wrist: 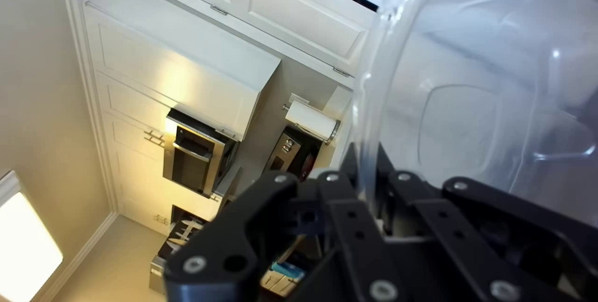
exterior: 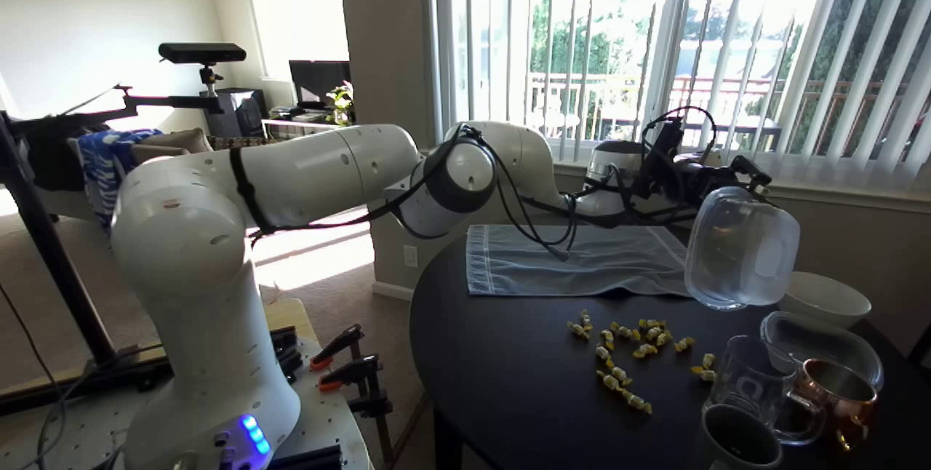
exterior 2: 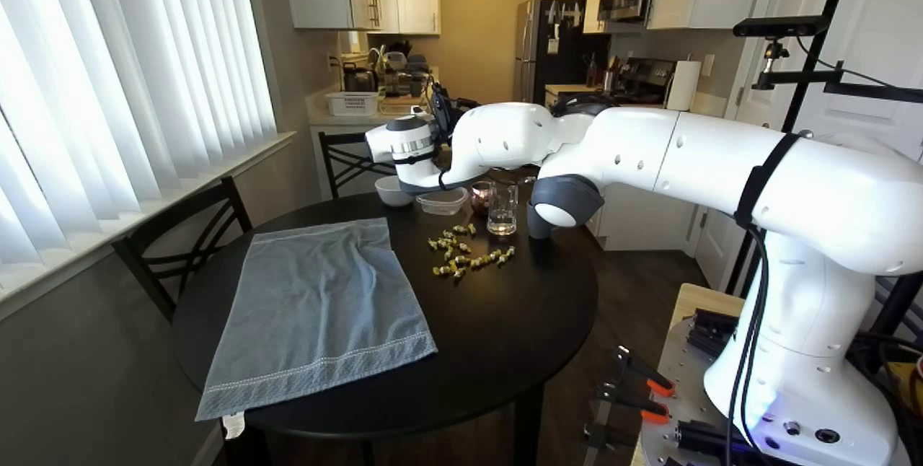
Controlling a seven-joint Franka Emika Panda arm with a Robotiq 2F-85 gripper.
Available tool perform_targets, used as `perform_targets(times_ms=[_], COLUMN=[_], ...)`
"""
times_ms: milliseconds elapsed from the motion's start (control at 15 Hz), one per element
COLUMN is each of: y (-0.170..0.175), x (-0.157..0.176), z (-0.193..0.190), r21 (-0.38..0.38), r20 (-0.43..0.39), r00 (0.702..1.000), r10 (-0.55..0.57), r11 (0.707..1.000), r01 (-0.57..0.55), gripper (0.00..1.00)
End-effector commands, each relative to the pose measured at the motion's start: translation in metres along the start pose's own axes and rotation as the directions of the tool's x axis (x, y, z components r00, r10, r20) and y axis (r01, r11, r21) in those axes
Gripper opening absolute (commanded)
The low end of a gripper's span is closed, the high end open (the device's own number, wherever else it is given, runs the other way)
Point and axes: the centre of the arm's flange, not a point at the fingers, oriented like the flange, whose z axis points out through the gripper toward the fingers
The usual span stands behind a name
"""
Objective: Pour the candy from the clear bowl onto the table.
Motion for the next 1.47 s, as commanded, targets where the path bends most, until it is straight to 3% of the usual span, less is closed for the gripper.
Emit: perform_targets(times_ms=[0,400,733,800,867,1000,1400], y=[0.035,0.043,0.068,0.072,0.031,0.038,0.039], x=[0.063,0.056,0.051,0.051,-0.005,-0.006,-0.006], z=[-0.022,-0.033,-0.043,-0.045,-0.025,-0.025,-0.025], r21=[0.086,0.306,0.472,0.508,0.424,0.462,0.473], r20=[-0.007,-0.141,-0.199,-0.209,-0.198,-0.206,-0.207], r00=[1.000,0.985,0.946,0.937,0.952,0.943,0.941], r10=[-0.009,0.096,0.254,0.281,0.232,0.262,0.266], r11=[0.996,0.951,0.871,0.850,0.896,0.875,0.869], r01=[0.010,-0.048,-0.135,-0.142,-0.130,-0.142,-0.142], gripper=[0.01,0.01,0.01,0.18,0.07,0.18,0.18])
